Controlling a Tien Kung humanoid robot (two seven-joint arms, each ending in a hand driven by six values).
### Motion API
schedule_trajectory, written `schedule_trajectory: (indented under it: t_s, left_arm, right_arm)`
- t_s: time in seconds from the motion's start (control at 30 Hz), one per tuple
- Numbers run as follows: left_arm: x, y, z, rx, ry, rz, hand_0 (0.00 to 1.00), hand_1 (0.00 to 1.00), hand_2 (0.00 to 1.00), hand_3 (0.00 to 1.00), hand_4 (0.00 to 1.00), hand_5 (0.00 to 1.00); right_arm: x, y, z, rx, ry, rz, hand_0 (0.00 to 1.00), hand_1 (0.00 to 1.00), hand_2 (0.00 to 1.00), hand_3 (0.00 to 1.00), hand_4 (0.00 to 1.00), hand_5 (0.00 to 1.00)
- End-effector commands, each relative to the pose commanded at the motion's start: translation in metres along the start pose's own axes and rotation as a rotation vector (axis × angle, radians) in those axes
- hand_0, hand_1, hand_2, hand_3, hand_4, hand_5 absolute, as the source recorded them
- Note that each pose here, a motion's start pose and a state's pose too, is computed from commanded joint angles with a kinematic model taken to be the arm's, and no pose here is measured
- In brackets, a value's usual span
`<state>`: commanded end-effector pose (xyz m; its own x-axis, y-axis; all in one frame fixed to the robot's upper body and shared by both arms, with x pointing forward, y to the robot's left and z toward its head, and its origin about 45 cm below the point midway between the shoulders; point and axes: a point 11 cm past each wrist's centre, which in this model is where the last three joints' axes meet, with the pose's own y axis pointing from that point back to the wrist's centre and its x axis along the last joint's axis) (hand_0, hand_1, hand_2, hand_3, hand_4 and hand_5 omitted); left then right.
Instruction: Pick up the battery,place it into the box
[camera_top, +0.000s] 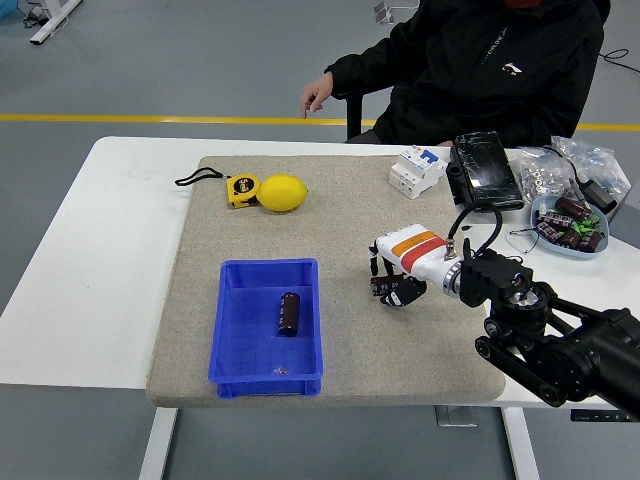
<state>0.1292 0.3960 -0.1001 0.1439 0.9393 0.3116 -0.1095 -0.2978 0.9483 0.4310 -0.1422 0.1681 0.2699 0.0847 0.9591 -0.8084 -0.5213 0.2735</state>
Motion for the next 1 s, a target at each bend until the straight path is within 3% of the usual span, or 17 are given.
schedule_trajectory:
  t_s: [0.3,0.43,0.7,1.0]
  left_arm:
    - [0.002,0.0,0.0,-0.002,0.0,0.003,0.728,0.693,0.653,0.584,0.632,0.538]
    - [0.003,0.0,0.0,-0.001,-0.002,0.006,0.728,0.693,0.653,0.584,0.632,0.538]
    - [0.007,0.0,-0.001,0.002,-0.004,0.014,0.728,0.692,0.653,0.584,0.632,0.539]
    - [0.011,0.0,-0.003,0.009,-0.01,0.02,0.729,0.692,0.653,0.585,0.632,0.539]
  right_arm:
    - [0.011,0.0,-0.001,0.006,-0.017,0.02,0.117,0.272,0.382,0.453,0.92,0.107]
    - [0.031,-0.002,-0.011,0.033,-0.022,0.062,0.117,0.272,0.382,0.453,0.92,0.107]
    - [0.073,-0.006,-0.047,0.126,-0.002,0.138,0.116,0.271,0.382,0.453,0.921,0.107]
    - [0.091,-0.005,-0.108,0.271,0.0,0.155,0.116,0.271,0.382,0.453,0.922,0.105]
